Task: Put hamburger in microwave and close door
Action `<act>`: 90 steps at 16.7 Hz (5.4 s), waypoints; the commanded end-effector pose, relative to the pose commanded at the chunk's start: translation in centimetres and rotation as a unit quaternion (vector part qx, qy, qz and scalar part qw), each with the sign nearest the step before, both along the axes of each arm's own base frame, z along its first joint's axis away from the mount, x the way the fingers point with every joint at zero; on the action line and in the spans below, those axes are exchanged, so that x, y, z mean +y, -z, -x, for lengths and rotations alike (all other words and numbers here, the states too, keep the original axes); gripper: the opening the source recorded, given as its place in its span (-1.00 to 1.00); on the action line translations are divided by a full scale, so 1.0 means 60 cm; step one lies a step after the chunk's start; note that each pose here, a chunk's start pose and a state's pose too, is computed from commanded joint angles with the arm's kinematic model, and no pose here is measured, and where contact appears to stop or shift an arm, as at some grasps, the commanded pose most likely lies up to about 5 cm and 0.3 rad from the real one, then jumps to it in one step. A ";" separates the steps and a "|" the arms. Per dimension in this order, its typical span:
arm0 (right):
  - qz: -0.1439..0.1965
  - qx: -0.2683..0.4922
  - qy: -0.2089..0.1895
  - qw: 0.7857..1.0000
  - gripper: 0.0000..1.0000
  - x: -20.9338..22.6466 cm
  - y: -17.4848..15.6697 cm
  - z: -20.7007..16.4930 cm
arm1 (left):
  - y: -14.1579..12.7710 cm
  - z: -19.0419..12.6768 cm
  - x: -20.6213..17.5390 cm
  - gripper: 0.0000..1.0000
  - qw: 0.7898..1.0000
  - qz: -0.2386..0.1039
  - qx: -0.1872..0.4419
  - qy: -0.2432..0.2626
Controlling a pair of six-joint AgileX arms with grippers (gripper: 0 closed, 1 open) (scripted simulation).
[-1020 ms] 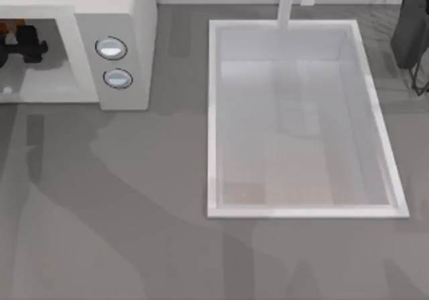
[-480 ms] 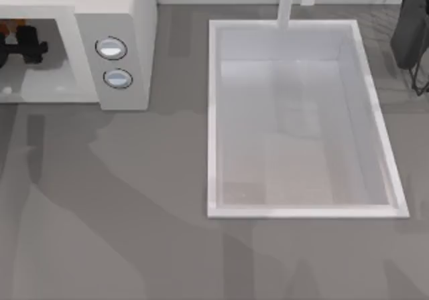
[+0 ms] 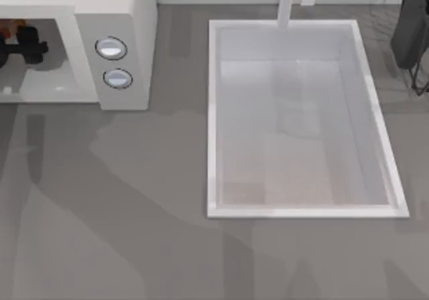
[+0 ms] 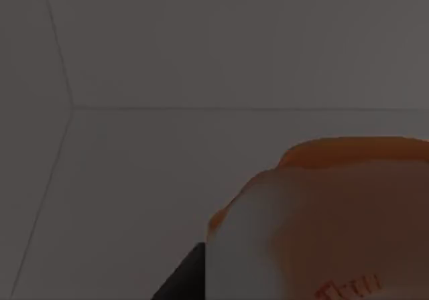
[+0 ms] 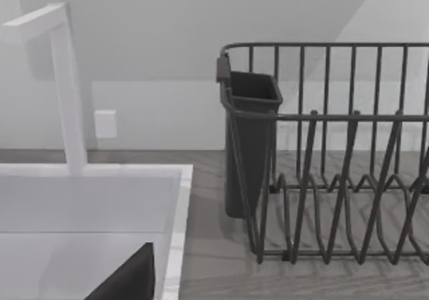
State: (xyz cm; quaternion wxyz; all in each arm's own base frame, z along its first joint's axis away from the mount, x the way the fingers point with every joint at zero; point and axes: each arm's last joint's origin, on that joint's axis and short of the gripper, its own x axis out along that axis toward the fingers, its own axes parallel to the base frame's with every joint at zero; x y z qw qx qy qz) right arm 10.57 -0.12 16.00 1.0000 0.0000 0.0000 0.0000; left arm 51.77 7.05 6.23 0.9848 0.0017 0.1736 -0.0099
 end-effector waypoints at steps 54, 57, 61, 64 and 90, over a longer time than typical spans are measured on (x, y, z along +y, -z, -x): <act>0.000 0.000 0.000 1.000 1.00 0.000 0.000 0.000 | -0.184 0.409 0.008 1.00 1.000 0.006 0.008 0.002; 0.000 0.000 0.000 1.000 1.00 0.000 0.000 0.000 | -0.192 0.426 -0.004 1.00 1.000 0.005 0.007 0.001; 0.000 0.000 0.000 1.000 1.00 0.000 0.000 0.000 | -0.221 0.483 -0.039 1.00 1.000 -0.002 -0.020 -0.001; 0.000 0.000 0.000 1.000 1.00 0.000 0.000 0.000 | -0.246 0.549 -0.070 1.00 0.997 -0.011 -0.073 -0.001; 0.000 0.000 0.000 1.000 1.00 0.000 0.000 0.000 | -0.163 0.687 -0.120 -0.36 0.985 0.002 -0.174 -0.010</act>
